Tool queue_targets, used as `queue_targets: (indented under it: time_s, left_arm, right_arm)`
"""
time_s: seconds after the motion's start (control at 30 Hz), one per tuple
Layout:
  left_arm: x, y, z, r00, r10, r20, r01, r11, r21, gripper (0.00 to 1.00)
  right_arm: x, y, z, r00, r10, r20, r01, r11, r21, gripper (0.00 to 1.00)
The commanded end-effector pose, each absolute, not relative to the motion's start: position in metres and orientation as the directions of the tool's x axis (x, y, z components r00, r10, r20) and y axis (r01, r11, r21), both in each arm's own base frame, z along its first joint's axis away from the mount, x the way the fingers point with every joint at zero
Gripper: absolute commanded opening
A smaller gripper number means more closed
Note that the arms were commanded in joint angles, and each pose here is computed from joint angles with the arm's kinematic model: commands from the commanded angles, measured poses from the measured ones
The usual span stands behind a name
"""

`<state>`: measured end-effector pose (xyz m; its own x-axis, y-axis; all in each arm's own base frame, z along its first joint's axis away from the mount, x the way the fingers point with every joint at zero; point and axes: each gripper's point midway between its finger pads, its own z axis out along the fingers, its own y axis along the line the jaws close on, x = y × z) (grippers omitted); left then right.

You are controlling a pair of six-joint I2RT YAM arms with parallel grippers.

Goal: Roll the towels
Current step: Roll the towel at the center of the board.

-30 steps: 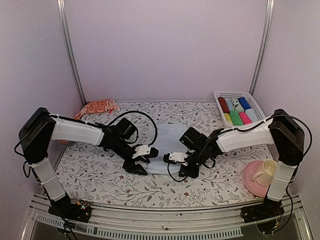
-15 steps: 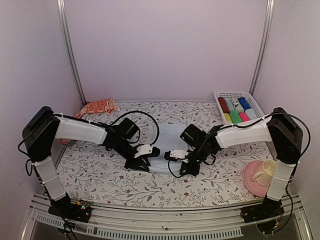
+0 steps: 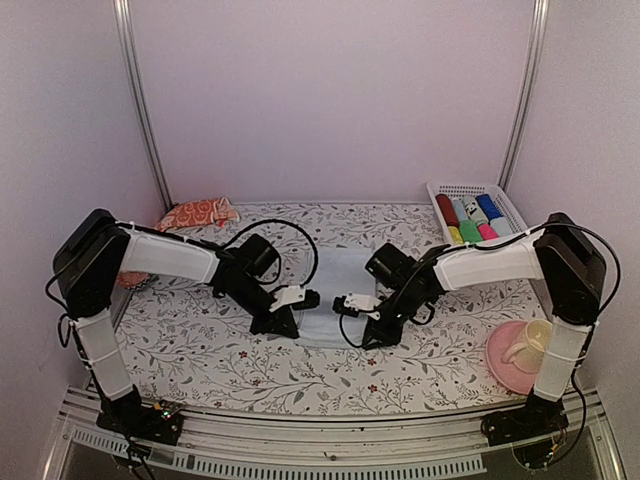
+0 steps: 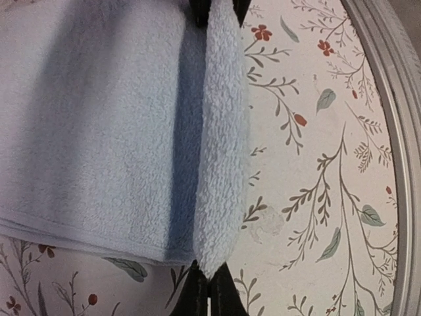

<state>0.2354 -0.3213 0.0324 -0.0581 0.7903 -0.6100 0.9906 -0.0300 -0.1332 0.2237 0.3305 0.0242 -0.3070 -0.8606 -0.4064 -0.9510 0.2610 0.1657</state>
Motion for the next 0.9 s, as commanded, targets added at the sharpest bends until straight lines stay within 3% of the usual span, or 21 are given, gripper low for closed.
queue_targets:
  time_s: [0.0, 0.23, 0.4, 0.87]
  left_arm:
    - [0.242, -0.321, 0.034, -0.113, 0.783, -0.612, 0.984, 0.002, -0.179, 0.00]
    - [0.243, -0.322, 0.031, -0.123, 0.787, -0.604, 0.981, 0.005, -0.193, 0.00]
    - [0.248, -0.321, 0.028, -0.137, 0.794, -0.592, 0.982, 0.028, -0.189, 0.00]
    - [0.274, -0.317, 0.023, -0.202, 0.791, -0.577, 0.978, 0.131, -0.162, 0.00]
  right_arm:
    - [0.224, 0.333, 0.046, -0.319, -0.832, -0.454, -0.947, 0.262, 0.186, 0.25]
    - [0.226, 0.334, 0.047, -0.332, -0.822, -0.463, -0.942, 0.266, 0.204, 0.20]
    - [0.239, 0.329, 0.044, -0.372, -0.812, -0.450, -0.928, 0.312, 0.204, 0.04]
    - [0.276, 0.328, 0.033, -0.453, -0.782, -0.427, -0.891, 0.411, 0.193, 0.04]
